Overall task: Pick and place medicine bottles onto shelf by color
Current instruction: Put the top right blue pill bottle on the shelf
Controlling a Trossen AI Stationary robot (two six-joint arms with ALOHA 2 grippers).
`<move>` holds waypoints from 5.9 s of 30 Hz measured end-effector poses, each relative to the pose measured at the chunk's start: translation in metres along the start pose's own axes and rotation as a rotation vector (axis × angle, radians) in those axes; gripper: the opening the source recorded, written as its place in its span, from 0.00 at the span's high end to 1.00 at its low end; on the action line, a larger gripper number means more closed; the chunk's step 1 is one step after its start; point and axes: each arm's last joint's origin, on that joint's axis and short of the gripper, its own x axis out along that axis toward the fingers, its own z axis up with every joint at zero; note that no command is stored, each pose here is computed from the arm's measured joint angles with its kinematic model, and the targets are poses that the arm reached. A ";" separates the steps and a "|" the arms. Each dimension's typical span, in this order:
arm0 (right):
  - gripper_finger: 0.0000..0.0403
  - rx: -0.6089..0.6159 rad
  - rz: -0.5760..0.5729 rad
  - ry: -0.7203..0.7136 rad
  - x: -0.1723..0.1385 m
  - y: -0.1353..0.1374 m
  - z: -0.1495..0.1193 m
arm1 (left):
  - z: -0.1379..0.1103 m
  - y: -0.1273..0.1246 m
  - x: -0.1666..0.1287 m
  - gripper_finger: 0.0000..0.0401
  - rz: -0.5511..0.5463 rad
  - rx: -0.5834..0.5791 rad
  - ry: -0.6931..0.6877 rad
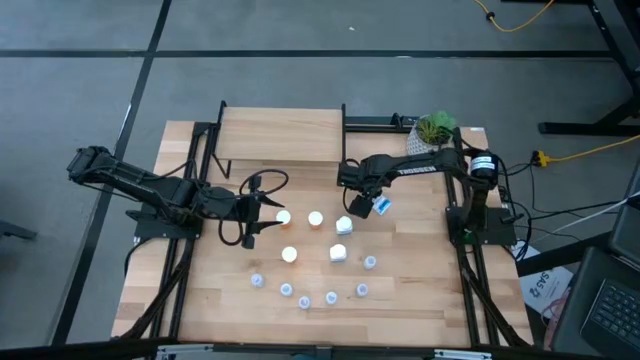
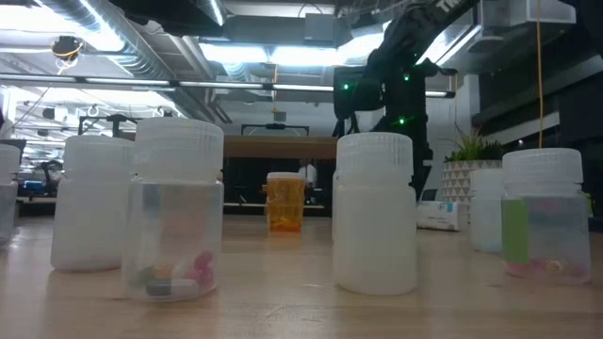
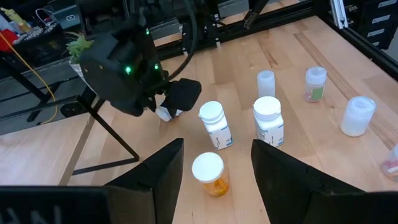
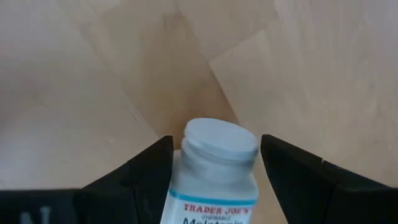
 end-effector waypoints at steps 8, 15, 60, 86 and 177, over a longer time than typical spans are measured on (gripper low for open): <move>0.42 -0.059 0.003 -0.017 0.003 0.001 0.003 | 0.000 0.000 0.000 0.55 0.000 0.000 0.000; 0.61 -0.051 -0.004 0.001 0.001 0.000 0.001 | 0.000 0.000 0.000 0.55 0.000 0.000 0.000; 0.92 0.088 0.171 -0.396 -0.081 0.052 -0.155 | 0.000 0.000 0.000 0.55 0.000 -0.089 -0.003; 0.47 0.345 0.084 -0.228 -0.008 0.020 -0.138 | 0.000 0.000 0.000 0.55 0.000 -0.081 0.000; 0.49 0.129 0.063 -0.197 -0.037 -0.031 -0.047 | 0.000 0.000 0.000 0.55 0.000 -0.080 0.000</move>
